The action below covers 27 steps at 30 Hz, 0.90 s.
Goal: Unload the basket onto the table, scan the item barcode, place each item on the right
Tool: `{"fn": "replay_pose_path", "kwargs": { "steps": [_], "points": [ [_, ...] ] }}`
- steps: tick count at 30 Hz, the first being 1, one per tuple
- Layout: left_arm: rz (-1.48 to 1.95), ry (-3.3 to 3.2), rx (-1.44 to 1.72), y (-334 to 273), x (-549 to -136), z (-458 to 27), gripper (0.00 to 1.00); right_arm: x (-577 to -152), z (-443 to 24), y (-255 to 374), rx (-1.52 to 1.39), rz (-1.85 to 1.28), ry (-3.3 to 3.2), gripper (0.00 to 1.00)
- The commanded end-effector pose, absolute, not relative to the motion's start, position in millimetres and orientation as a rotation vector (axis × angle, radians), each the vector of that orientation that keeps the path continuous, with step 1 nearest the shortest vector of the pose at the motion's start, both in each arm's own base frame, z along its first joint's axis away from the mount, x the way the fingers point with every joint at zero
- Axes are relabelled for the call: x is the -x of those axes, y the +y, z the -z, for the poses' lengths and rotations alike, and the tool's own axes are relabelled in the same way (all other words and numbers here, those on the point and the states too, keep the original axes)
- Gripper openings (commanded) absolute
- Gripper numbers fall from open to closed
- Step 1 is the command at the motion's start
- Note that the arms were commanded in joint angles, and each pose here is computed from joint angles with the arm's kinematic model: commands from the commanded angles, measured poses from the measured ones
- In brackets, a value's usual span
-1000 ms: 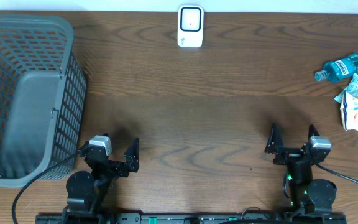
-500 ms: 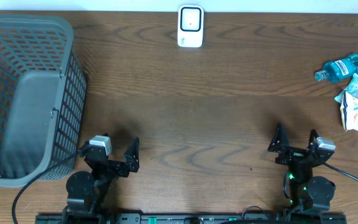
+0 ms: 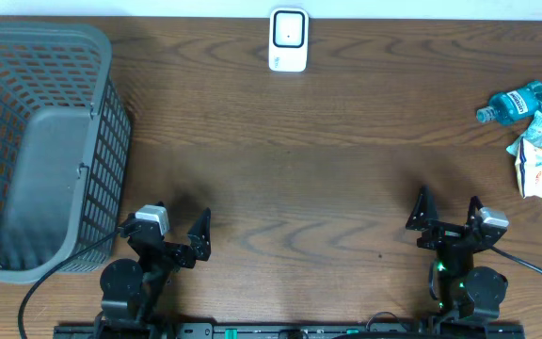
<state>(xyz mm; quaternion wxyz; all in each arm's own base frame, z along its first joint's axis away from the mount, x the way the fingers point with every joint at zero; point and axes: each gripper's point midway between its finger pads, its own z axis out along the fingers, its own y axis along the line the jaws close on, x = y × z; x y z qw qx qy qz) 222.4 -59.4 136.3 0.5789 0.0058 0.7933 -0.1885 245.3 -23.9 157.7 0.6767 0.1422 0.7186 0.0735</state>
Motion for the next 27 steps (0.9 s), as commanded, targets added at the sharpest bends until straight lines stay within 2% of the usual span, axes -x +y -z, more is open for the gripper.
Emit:
{"fn": "replay_pose_path", "kwargs": {
  "steps": [1, 27],
  "points": [
    [0.452, 1.887, -0.014, -60.9, -220.6, -125.2, 0.98, -244.5, -157.2, -29.2, -0.289, -0.093, 1.618, 0.99],
    [0.452, 1.887, -0.014, -60.9, -220.6, -125.2, 0.98, -244.5, -157.1, -29.1, -0.244, -0.051, 1.625, 0.99]
  ]
}}
